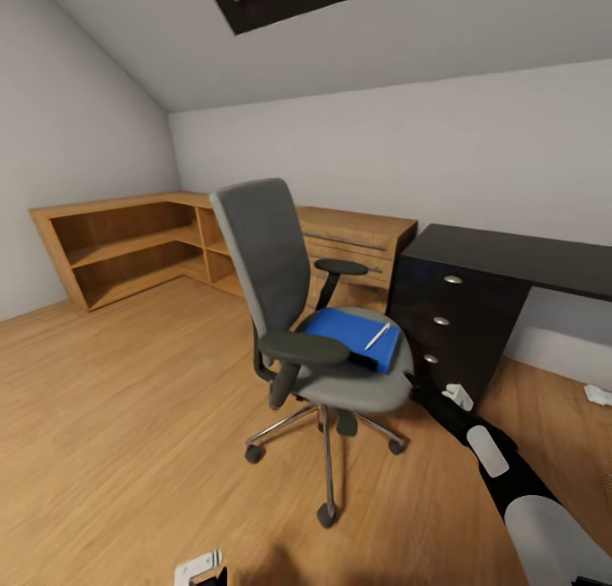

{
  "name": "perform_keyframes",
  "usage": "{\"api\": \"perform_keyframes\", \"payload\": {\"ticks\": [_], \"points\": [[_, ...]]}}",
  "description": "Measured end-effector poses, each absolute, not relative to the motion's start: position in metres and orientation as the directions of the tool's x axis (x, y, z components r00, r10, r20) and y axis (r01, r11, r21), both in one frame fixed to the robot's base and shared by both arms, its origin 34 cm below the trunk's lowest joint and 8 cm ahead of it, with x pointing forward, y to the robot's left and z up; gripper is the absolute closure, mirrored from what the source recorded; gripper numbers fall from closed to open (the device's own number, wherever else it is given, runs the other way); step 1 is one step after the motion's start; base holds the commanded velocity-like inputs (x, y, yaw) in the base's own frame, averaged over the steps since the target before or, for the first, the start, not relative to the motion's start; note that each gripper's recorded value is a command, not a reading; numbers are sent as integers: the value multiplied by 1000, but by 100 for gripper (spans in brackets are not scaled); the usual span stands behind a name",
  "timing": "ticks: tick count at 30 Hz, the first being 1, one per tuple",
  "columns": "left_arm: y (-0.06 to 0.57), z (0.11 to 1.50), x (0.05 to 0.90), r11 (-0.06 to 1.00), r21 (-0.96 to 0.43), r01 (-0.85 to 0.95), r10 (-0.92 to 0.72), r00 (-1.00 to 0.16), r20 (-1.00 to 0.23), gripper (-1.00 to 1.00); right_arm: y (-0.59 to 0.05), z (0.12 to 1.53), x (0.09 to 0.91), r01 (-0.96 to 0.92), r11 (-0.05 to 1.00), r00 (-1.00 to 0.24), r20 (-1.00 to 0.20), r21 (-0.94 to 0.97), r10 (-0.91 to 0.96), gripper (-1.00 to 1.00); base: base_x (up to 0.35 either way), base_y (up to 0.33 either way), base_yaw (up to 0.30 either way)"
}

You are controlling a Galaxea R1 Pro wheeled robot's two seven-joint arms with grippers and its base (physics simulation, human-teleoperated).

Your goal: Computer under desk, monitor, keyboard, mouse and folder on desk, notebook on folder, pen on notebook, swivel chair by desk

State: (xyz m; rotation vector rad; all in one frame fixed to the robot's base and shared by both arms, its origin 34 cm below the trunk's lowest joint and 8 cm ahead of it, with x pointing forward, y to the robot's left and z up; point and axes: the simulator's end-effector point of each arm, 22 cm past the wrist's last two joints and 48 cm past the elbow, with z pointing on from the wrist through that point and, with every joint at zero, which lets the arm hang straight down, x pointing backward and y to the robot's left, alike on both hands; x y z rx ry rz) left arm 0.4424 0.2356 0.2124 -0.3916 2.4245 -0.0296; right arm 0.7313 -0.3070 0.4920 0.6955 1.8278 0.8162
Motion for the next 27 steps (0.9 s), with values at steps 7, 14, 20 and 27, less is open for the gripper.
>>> {"api": "perform_keyframes", "payload": {"ticks": [7, 14, 20, 27], "points": [[236, 213, 442, 954, -122, -272, -287, -729, -622, -100, -307, 492, 731, 102, 610, -358, -544, 786, 759, -100, -188, -15, 0], [236, 213, 442, 954, -121, -273, -287, -729, -622, -100, -305, 492, 731, 101, 609, -360, -542, 786, 759, -100, -39, -3, 0], [236, 213, 442, 954, -120, -275, -288, -728, -622, -100, -301, 492, 731, 99, 606, -362, -539, 789, 760, -100, -8, -1, 52], [237, 213, 442, 954, -119, -277, -289, -728, -622, -100, -297, 492, 732, 97, 603, -365, -536, 792, 762, -100, -2, 0, 178]]}}
